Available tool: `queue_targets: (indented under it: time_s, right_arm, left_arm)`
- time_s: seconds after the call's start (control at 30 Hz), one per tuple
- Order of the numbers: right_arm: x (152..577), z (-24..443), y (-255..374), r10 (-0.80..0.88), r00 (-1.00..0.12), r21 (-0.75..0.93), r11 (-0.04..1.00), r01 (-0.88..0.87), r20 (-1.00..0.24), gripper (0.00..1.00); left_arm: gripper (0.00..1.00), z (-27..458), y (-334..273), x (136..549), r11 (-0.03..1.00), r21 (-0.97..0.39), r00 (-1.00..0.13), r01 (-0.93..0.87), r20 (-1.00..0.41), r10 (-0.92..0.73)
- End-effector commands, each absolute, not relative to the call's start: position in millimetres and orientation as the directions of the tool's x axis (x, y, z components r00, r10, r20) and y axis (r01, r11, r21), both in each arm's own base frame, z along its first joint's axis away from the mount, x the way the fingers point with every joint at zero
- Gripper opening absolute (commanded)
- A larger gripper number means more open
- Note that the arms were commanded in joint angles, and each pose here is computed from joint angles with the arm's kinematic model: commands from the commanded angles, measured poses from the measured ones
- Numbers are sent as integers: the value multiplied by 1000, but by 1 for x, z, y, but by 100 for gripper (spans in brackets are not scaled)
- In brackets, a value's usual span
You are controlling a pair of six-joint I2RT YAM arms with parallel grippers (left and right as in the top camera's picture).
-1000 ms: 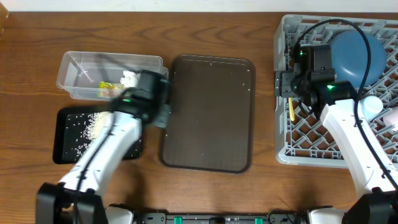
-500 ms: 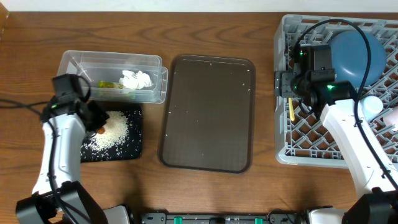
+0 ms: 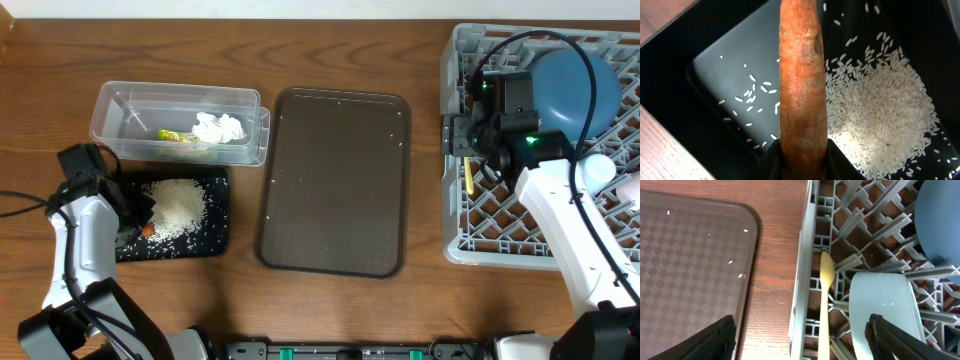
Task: Sort waste into correct bins and load items into the dishwasher rack
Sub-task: 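Carry the carrot left with the left gripper and lower it onto the black tray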
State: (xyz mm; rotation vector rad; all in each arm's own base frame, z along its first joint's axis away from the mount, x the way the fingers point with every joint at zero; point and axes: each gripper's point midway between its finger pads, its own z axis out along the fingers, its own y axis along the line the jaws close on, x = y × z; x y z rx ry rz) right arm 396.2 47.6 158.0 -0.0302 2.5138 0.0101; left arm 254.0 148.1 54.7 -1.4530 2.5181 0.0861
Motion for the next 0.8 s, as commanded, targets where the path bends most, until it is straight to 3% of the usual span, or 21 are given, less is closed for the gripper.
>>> queue_targets:
  time_s: [0.0, 0.57, 0.63, 0.77]
  right_arm:
    - [400, 168, 48, 0, -795, 16, 1000, -12, -606, 82]
    - [400, 168, 48, 0, -795, 16, 1000, -12, -606, 82]
    - [400, 168, 48, 0, -795, 16, 1000, -12, -606, 82]
    - [400, 168, 48, 0, -795, 16, 1000, -12, -606, 82]
  left_arm:
    - [16, 51, 154, 249, 482, -34, -461, -876, -238, -855]
    - [17, 24, 147, 229, 479, 32, -477, -877, -171, -862]
    - [22, 22, 146, 228, 479, 37, -478, -877, -163, -863]
    - [23, 19, 146, 227, 479, 44, -480, -877, -152, -864]
